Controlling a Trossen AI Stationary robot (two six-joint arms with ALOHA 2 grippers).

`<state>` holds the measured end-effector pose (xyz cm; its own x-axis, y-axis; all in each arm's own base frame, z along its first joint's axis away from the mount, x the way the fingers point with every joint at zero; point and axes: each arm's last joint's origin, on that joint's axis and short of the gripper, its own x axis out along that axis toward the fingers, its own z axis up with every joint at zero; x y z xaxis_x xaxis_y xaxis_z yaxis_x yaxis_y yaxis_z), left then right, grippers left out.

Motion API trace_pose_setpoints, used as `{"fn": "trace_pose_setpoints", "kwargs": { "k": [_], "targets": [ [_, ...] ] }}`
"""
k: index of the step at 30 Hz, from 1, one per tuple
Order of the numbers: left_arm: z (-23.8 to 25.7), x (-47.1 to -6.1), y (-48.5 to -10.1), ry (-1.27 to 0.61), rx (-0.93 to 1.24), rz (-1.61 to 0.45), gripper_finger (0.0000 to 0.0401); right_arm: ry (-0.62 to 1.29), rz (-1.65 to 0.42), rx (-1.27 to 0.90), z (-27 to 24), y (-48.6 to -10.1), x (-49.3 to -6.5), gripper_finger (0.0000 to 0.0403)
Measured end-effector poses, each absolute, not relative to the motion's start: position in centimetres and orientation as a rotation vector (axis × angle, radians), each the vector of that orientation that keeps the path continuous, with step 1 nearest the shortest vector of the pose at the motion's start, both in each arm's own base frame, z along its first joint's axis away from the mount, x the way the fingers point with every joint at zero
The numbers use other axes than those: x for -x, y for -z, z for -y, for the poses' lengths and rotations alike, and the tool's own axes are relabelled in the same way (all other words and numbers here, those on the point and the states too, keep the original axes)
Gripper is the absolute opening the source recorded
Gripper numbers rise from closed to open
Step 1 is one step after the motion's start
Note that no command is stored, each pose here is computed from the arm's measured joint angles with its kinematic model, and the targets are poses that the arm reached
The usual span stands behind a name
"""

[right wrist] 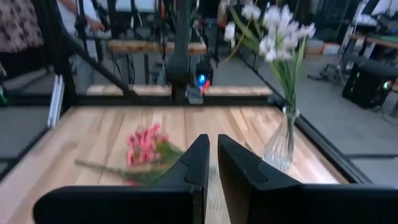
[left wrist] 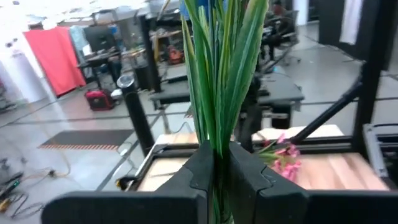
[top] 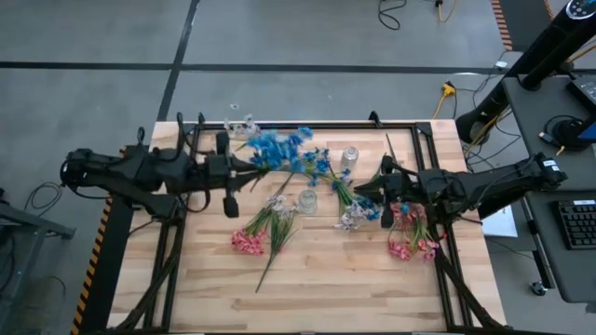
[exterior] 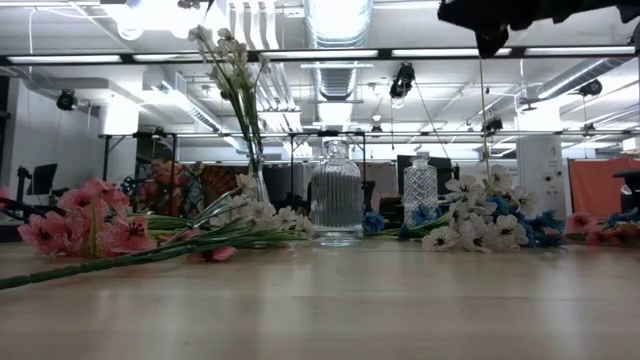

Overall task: Sort flowers into vase by color
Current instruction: Put the left blue flower into the middle transparent vase

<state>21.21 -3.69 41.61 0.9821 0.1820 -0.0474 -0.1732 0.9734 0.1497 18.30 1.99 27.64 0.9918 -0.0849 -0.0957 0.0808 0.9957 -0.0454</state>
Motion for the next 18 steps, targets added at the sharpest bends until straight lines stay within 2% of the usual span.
{"fn": "trace_pose_setpoints", "kwargs": {
  "k": [6, 12, 18],
  "targets": [
    [6.1, -22.0, -43.5, -0.101, -0.136, -0.041, 0.0011, 0.042, -0.019, 0.042, -2.1, -28.4, -18.4, 0.0048],
    [8.5, -24.6, -41.8, -0.209, -0.203, -0.129, 0.0010, 0.041, 0.062, 0.061, -2.2, -28.9, -19.1, 0.0113],
    [10.8, -27.3, -39.7, -0.185, -0.200, -0.149, 0.0010, 0.035, 0.133, 0.061, -2.4, -29.1, -20.2, 0.0175]
  ]
}}
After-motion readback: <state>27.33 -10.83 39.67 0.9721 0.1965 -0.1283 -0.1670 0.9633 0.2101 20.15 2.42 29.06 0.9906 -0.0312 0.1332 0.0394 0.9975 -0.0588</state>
